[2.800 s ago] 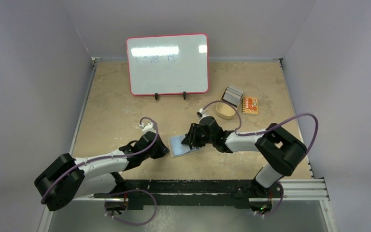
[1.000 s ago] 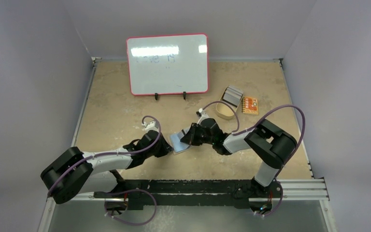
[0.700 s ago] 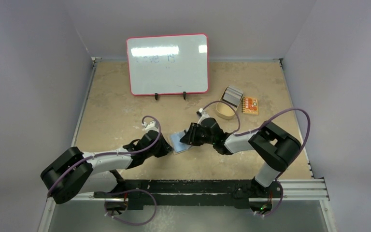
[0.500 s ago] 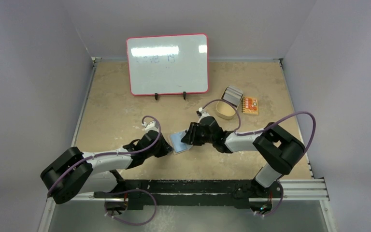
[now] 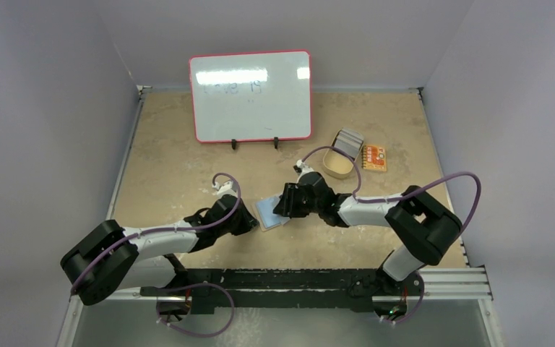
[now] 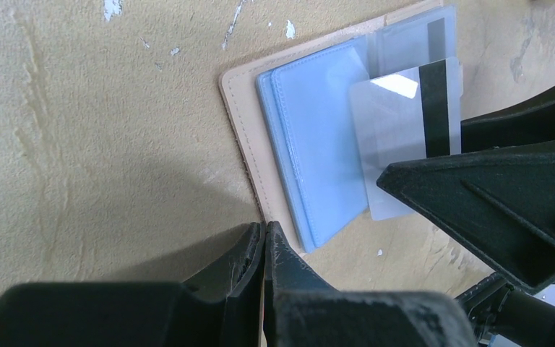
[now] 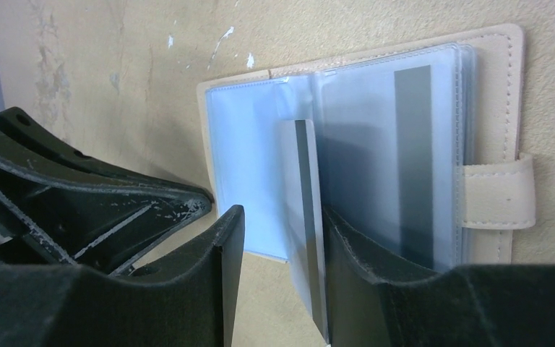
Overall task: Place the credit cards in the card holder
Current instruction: Insert the credit card into the card holder.
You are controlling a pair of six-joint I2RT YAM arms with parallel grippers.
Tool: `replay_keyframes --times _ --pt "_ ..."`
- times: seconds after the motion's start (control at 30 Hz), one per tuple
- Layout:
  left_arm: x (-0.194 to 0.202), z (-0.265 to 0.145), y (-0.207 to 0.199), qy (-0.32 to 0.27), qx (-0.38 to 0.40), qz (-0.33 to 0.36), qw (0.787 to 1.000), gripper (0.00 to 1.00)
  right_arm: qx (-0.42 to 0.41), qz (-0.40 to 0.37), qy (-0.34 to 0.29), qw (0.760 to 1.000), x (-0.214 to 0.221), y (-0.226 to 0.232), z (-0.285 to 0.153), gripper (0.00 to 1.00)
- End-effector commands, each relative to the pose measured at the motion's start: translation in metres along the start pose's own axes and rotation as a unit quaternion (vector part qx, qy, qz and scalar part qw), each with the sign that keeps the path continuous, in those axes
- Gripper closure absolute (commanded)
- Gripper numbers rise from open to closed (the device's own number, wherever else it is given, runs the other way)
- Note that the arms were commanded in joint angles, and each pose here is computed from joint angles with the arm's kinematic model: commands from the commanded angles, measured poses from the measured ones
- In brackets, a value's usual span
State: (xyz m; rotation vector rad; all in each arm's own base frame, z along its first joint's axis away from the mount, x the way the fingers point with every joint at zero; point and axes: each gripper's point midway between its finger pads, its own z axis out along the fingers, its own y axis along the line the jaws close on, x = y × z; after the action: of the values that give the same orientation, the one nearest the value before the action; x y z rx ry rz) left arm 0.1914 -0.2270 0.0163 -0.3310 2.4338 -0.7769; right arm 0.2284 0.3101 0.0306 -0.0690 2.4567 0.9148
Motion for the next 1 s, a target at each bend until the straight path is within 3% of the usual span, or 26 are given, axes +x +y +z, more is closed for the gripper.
replay_keyframes --times 0.0,0.63,0.97 --pt "0.001 -0.001 0.014 0.001 -0.034 0.014 0.999 1.0 -0.039 -0.013 0.004 0.999 -0.01 0.017 -0.007 0.55" --pt "0.002 0.002 0.014 0.005 -0.036 0.023 0.999 1.0 -0.059 -0.021 0.022 0.998 -0.02 0.006 -0.021 0.57" --pt "-0.002 0.002 0.01 0.002 -0.036 0.028 0.999 1.0 -0.055 -0.025 0.014 0.998 -0.022 -0.003 -0.018 0.9"
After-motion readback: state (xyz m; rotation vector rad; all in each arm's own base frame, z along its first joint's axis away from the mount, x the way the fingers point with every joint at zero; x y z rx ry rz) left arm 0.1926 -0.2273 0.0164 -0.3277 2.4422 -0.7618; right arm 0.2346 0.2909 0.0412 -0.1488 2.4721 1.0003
